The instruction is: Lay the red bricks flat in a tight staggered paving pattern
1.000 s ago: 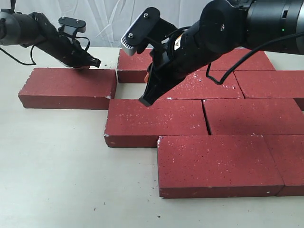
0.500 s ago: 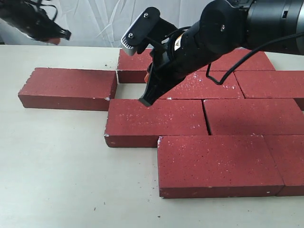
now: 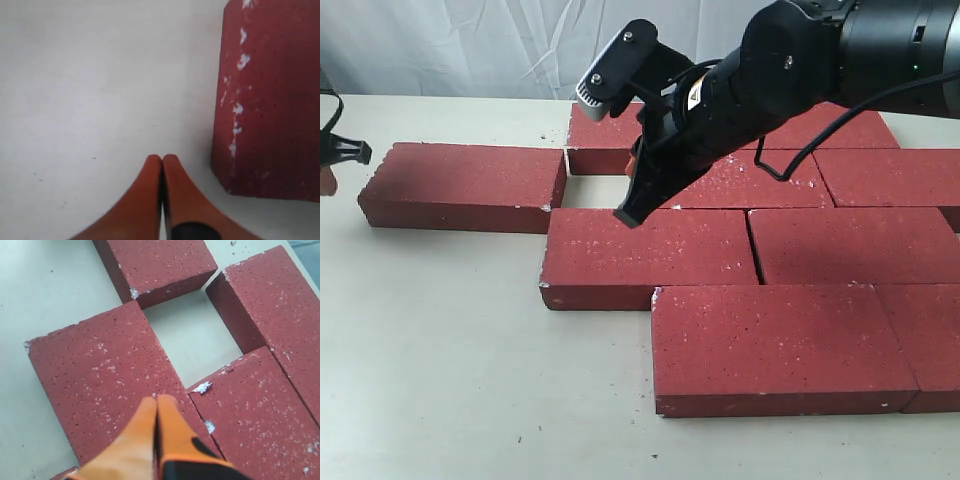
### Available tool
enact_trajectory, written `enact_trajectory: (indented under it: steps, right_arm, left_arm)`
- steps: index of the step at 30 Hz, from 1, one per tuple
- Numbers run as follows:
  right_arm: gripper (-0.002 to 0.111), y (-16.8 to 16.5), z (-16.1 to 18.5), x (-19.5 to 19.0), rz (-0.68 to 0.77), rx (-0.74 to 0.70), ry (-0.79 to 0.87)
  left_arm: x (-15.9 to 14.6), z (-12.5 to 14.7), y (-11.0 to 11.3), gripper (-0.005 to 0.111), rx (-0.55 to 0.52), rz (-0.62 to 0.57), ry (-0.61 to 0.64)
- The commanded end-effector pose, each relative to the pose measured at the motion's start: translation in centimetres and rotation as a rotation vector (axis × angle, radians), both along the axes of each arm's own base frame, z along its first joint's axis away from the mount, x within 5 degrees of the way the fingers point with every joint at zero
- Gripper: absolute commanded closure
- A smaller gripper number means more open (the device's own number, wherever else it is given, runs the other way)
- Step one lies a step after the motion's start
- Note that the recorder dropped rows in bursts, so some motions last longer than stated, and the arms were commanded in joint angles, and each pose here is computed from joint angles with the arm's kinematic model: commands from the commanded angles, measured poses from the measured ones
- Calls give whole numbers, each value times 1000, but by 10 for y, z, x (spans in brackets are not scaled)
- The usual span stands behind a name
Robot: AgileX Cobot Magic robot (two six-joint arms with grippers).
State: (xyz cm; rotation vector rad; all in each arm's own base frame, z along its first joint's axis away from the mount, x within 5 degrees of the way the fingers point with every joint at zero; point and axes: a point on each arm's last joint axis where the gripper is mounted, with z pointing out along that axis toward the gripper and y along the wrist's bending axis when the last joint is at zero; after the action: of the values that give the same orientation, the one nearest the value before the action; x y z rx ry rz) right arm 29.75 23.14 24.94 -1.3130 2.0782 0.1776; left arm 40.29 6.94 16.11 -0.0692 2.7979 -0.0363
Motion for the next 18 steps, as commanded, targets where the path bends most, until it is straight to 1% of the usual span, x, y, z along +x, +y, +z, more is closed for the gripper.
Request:
enact_trajectory:
  steps: [1, 3, 4, 6, 10, 13, 18]
  right_arm:
    - [109, -1, -1, 0, 0, -4, 2]
    - [109, -1, -1, 0, 0, -4, 2]
    - [109, -1, -1, 0, 0, -4, 2]
    - [109, 0, -1, 1, -1, 1, -6]
    - [109, 0, 0, 2, -3, 6, -14]
    - [109, 0, 0, 2, -4, 10, -20]
    - [109, 0, 1, 2, -5, 13, -24]
  left_arm:
    - [-2, -11, -1, 107, -18, 71, -106]
    - [-1, -13, 0, 107, -22, 95, -152]
    - [-1, -13, -1, 107, -28, 102, -155]
    - [-1, -14, -2, 107, -26, 96, -153]
    - [3, -11, 0, 107, -7, 95, -205]
    - [3, -11, 0, 107, 2, 76, -209]
    - [3, -11, 0, 107, -6, 82, -209]
